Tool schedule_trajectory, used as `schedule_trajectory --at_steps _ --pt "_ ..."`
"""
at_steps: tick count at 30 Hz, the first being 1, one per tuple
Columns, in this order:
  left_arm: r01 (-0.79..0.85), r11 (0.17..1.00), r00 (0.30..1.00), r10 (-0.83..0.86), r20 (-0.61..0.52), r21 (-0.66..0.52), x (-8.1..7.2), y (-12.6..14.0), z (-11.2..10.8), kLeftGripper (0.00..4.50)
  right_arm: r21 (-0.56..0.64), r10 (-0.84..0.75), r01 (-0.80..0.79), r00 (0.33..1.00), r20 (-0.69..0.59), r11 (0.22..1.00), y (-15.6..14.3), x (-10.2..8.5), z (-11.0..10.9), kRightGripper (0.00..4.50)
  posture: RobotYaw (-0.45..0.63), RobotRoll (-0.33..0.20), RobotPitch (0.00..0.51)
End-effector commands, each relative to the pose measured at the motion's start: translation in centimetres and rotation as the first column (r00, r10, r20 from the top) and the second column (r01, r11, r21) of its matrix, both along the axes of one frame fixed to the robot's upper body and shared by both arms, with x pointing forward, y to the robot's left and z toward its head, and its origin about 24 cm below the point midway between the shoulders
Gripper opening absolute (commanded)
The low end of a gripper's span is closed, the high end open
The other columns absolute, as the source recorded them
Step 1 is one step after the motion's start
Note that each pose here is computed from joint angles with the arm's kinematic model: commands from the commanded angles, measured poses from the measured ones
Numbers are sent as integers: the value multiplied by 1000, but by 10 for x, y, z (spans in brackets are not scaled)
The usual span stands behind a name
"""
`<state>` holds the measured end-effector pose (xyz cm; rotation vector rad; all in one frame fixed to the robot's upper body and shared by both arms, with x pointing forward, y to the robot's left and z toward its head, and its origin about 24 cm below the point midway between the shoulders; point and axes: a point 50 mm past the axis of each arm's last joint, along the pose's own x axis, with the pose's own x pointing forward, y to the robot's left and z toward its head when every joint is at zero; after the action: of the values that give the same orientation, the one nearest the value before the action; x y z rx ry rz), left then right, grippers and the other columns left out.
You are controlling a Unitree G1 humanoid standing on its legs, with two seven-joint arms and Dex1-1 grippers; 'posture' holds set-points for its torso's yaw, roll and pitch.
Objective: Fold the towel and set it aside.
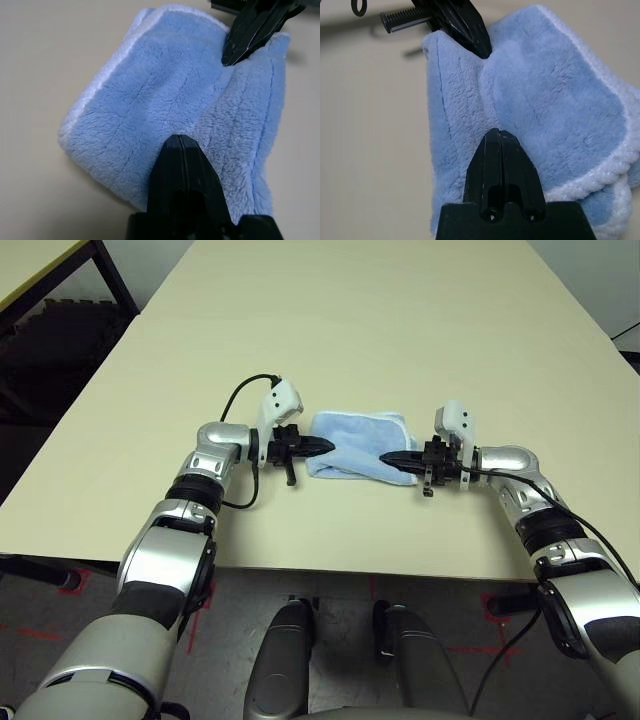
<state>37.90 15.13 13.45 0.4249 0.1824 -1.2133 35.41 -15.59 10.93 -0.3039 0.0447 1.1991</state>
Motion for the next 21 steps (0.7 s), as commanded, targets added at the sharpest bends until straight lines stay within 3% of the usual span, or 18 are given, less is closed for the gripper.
schedule_trajectory --at_steps 1,4,7,11,18,21 --pt "-15 998 1000 14 12 67 1 10 1 38 -3 -33 33 999 9 999 -7 3 2 0 98 0 175" --pt "7 998 999 -10 51 57 2 15 15 38 65 -34 31 998 49 997 -13 7 21 0 94 0 175" --pt "43 997 996 -38 75 -67 3 14 39 38 178 -68 52 994 86 983 -15 13 47 0 93 0 172" --pt "76 981 995 -61 85 -180 3 8 57 38 210 -122 96 986 112 973 -11 19 57 0 102 0 170" --pt "-107 960 989 130 74 -258 16 -15 47 38 200 -229 210 970 81 957 20 29 39 0 110 0 172" --pt "-162 960 985 172 26 -229 17 -24 28 38 168 -278 267 960 45 949 28 30 23 0 102 0 176"
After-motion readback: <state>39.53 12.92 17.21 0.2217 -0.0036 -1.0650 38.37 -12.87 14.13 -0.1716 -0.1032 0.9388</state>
